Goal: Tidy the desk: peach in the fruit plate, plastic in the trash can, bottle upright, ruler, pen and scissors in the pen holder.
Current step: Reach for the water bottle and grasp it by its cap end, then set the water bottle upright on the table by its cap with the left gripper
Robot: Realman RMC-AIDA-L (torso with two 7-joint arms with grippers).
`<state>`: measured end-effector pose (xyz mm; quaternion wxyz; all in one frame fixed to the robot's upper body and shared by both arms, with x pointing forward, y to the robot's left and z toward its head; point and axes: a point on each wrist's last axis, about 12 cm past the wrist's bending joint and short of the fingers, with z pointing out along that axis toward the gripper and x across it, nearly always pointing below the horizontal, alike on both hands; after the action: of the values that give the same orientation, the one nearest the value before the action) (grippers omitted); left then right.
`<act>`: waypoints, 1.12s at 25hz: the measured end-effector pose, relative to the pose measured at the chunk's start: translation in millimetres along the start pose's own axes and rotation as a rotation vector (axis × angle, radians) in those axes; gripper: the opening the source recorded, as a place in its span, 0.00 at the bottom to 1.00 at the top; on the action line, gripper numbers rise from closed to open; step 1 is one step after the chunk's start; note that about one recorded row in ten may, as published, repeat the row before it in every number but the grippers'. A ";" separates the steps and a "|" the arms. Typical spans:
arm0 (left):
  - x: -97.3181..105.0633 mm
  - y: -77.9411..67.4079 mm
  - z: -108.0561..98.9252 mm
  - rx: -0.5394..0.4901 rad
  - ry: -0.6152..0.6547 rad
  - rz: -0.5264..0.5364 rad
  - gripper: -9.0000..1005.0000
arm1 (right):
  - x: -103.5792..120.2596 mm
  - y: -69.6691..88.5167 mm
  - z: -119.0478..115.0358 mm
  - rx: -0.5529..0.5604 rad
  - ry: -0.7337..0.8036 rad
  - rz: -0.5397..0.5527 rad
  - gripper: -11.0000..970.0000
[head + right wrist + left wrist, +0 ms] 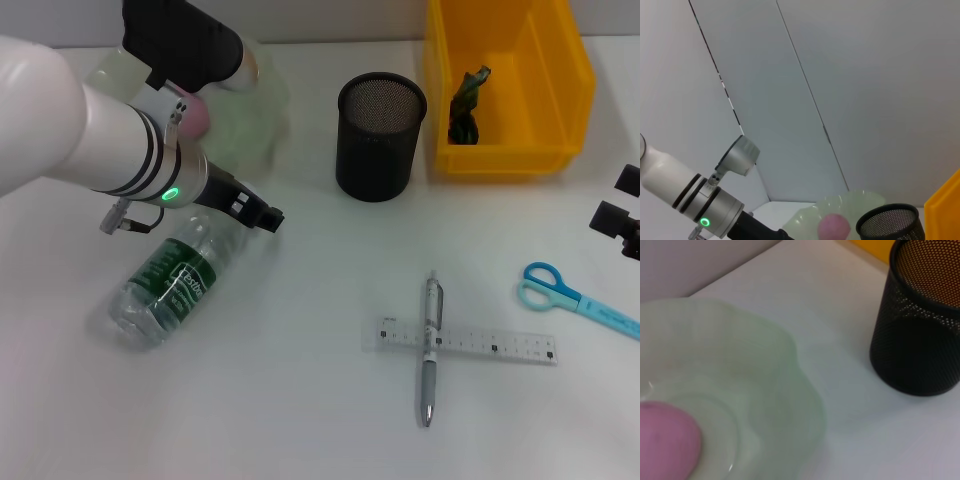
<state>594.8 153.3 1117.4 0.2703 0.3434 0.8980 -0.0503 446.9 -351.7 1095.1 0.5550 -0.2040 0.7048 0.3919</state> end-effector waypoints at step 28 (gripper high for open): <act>-0.3 -6.5 -7.6 -0.013 -0.026 0.083 0.44 | 5.1 0.0 2.1 -0.007 0.007 0.029 0.85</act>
<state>587.4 150.3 1123.4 0.2863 0.3779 0.8797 -0.0377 446.7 -349.2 1090.2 0.5461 -0.1970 0.7083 0.4015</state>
